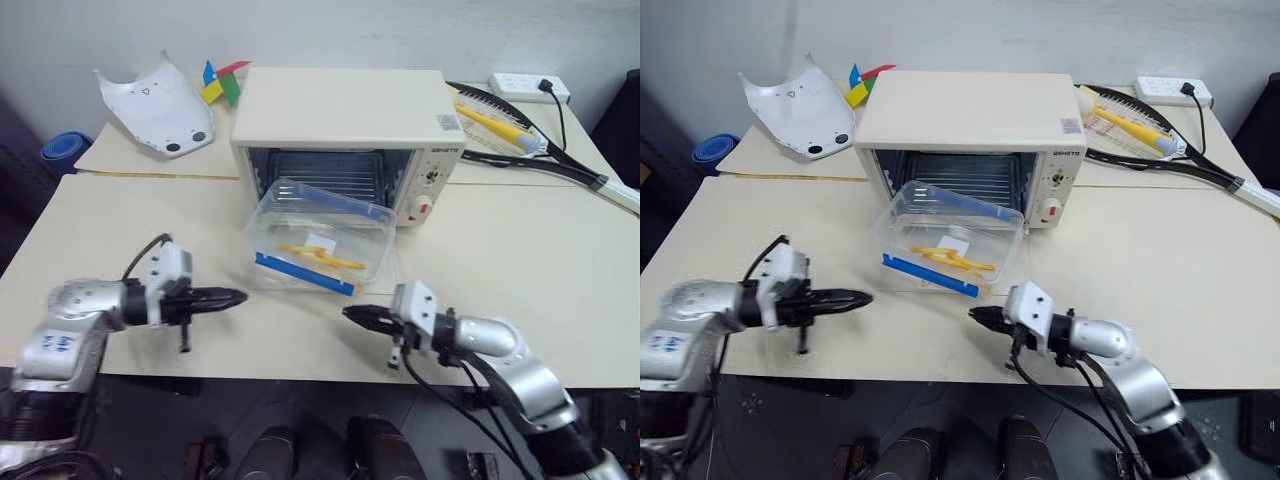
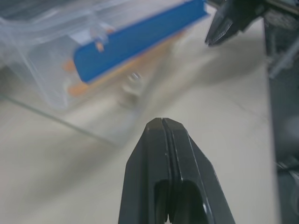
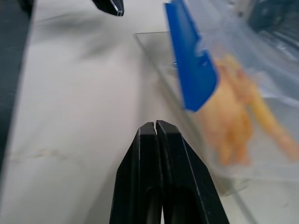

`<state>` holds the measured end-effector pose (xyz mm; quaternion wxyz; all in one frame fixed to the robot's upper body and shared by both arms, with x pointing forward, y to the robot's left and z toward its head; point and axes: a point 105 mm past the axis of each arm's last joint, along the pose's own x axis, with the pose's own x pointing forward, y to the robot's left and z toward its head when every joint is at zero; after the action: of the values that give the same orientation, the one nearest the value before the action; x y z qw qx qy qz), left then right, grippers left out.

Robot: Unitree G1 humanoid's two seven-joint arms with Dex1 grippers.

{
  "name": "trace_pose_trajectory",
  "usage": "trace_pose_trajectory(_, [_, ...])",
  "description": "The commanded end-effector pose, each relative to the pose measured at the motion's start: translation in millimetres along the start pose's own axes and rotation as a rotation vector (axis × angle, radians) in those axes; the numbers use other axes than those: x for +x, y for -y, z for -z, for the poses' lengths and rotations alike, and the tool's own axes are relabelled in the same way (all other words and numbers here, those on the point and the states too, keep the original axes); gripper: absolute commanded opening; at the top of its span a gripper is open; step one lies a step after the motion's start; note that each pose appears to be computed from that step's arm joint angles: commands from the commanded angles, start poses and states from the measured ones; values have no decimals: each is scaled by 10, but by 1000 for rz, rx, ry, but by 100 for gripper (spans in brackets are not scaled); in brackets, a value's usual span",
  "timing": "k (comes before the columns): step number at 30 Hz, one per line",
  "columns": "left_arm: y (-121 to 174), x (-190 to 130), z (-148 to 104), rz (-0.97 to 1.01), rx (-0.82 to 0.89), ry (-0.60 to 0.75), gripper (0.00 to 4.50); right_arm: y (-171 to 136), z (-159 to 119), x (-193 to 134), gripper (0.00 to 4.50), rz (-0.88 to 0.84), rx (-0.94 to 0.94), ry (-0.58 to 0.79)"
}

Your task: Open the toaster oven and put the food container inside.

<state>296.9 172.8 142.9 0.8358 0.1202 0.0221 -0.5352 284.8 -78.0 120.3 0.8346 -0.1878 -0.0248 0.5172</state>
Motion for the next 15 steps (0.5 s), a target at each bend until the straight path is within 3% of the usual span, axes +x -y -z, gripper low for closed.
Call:
trace_pose_trajectory(1, [-74, 107, -51, -74, 42, 69, 0, 201, -54, 15, 4, 84, -72, 11])
trace_pose_trajectory(10, [-356, 307, -94, -369, -29, 226, 0, 791, -187, 271, 4, 237, -157, 56])
trace_pose_trajectory(15, [-510, 490, -78, -466, -5, 235, 0, 1044, -150, 440, 4, 344, -112, 80])
